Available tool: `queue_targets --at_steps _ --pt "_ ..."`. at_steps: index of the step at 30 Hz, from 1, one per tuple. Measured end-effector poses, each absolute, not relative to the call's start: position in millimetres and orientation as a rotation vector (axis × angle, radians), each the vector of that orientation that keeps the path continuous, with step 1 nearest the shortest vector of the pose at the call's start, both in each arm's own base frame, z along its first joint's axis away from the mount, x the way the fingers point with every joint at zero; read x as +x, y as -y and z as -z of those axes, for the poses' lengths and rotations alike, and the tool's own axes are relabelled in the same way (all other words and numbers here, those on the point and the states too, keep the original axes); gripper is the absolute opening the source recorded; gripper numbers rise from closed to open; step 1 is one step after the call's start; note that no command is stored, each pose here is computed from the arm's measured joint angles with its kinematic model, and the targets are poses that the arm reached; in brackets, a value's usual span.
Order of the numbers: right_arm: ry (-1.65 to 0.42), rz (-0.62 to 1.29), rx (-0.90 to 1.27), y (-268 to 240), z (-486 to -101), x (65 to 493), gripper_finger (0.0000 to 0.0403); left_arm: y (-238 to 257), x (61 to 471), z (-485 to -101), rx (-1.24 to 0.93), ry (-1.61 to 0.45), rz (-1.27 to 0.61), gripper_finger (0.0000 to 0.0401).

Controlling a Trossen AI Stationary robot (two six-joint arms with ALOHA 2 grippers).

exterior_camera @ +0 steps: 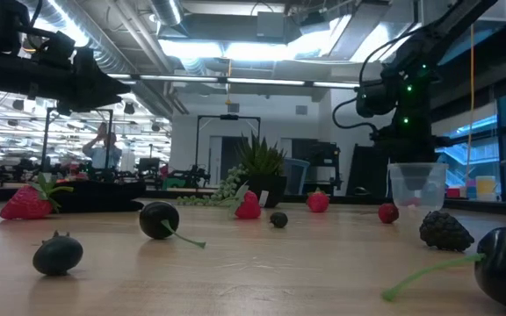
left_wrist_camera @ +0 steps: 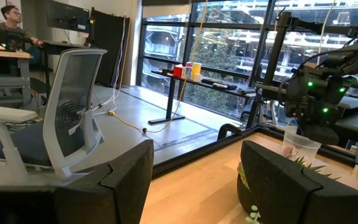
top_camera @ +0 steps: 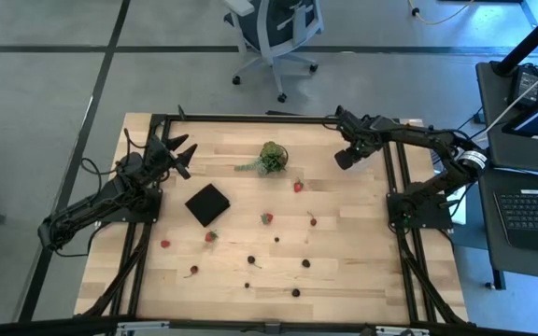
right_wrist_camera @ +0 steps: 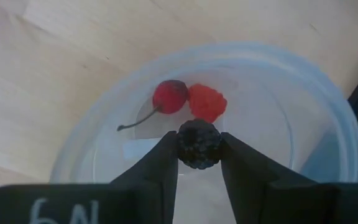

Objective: Pick and placing Produce into tupperware
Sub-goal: Put the right blackberry into the bin, then put the right red cherry into the bin

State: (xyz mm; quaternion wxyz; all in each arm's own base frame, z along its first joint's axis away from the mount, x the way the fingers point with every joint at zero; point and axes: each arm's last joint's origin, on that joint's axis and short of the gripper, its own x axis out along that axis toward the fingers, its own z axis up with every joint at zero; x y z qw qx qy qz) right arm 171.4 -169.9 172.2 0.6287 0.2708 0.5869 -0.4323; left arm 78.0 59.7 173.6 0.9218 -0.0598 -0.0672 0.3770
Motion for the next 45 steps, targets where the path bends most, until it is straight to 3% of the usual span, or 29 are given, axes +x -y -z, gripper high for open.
queue_targets --at_steps 16,21,26,34,45 --pt "-1.354 0.994 0.627 171 -177 172 0.0199 -60 78 -174 -0.122 0.140 -0.774 0.0236" --pt "-1.352 1.000 0.620 176 -204 177 0.0211 -60 78 -174 -0.122 0.139 -0.774 0.0236" --pt "-1.216 0.965 0.542 170 -245 189 0.0212 -60 78 -174 -0.122 0.139 -0.774 0.0236" --pt "-1.079 0.581 0.362 115 -268 218 0.0212 -60 78 -174 -0.122 0.139 -0.774 0.0236" --pt "-0.906 0.136 0.070 18 -216 254 0.0212 -60 78 -174 -0.122 0.142 -0.774 0.0236"
